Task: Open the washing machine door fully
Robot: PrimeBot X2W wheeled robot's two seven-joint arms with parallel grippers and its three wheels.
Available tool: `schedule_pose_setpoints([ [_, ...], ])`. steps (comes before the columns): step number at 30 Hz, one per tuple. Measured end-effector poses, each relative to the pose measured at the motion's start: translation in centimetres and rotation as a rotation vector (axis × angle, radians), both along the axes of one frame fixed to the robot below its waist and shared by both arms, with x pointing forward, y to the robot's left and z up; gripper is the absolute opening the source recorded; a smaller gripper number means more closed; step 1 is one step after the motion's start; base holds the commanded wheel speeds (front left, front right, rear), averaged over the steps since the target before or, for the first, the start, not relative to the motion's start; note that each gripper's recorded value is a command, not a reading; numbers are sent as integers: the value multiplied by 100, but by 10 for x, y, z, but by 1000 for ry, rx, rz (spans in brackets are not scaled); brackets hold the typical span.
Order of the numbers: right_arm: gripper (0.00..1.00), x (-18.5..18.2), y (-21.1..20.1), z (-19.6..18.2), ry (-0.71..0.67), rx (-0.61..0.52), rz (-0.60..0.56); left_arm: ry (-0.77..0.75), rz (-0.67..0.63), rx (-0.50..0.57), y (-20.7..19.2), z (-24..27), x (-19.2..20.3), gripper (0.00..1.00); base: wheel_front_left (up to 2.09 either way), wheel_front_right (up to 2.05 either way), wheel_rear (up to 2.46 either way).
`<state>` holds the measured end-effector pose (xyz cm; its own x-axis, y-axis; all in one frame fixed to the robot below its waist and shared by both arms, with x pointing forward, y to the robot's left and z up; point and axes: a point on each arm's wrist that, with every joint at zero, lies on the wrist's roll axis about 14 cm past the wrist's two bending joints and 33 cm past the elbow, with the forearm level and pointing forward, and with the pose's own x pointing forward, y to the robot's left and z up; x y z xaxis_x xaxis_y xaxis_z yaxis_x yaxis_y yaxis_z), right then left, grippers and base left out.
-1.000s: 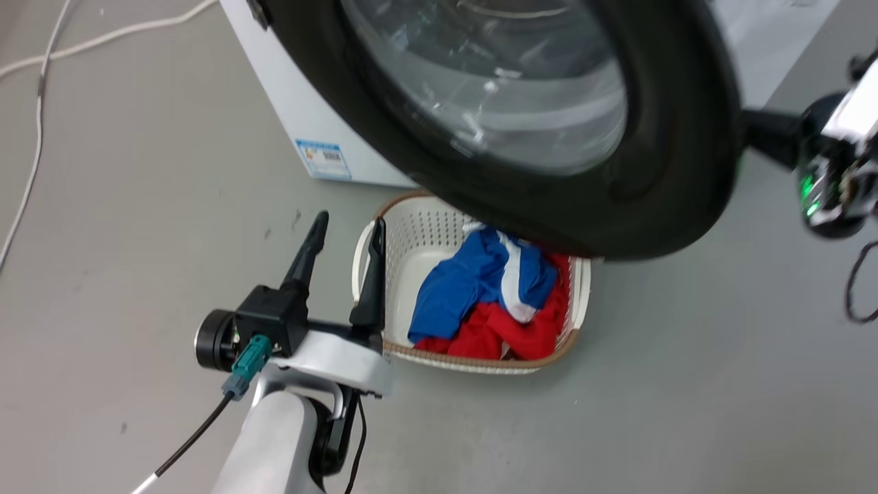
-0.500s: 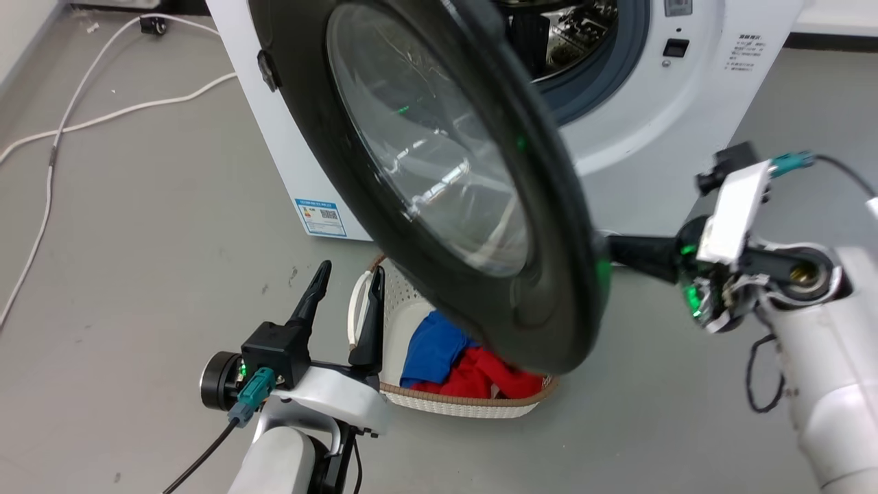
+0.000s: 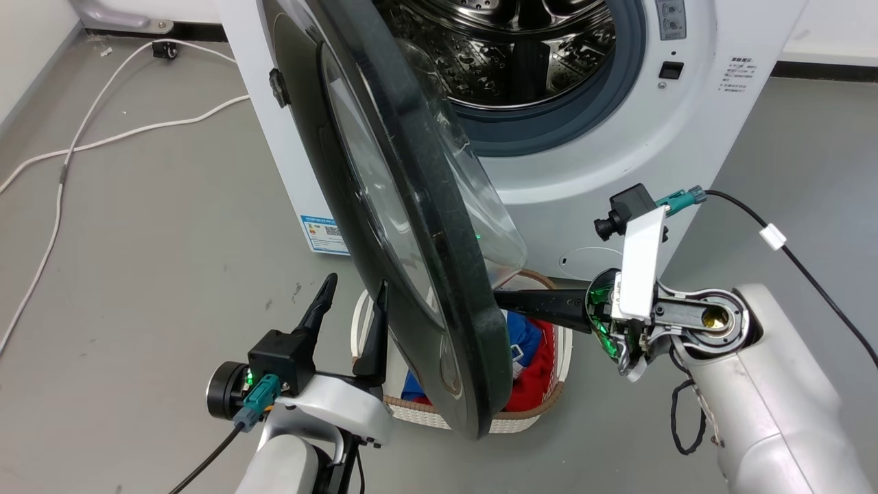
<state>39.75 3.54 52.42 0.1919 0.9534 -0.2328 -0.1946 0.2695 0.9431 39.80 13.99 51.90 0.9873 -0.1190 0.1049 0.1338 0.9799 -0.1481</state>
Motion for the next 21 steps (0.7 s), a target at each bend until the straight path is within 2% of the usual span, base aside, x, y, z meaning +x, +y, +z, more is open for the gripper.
schedule_pose_setpoints([
  [4, 0, 5, -4, 2, -14, 19, -66, 1, -4, -3, -1, 0, 0, 100, 0, 0, 0],
  [10, 0, 29, -36, 13, -49, 91, -311, 3, -1, -8, -1, 0, -5, 100, 0, 0, 0],
  [16, 0, 40, -101, 12, -62, 153, -601, 6, -12, -11, -4, -2, -9, 100, 0, 0, 0],
  [21, 0, 30, -153, -3, -58, 175, -813, 15, -21, -6, -6, -5, -11, 100, 0, 0, 0],
])
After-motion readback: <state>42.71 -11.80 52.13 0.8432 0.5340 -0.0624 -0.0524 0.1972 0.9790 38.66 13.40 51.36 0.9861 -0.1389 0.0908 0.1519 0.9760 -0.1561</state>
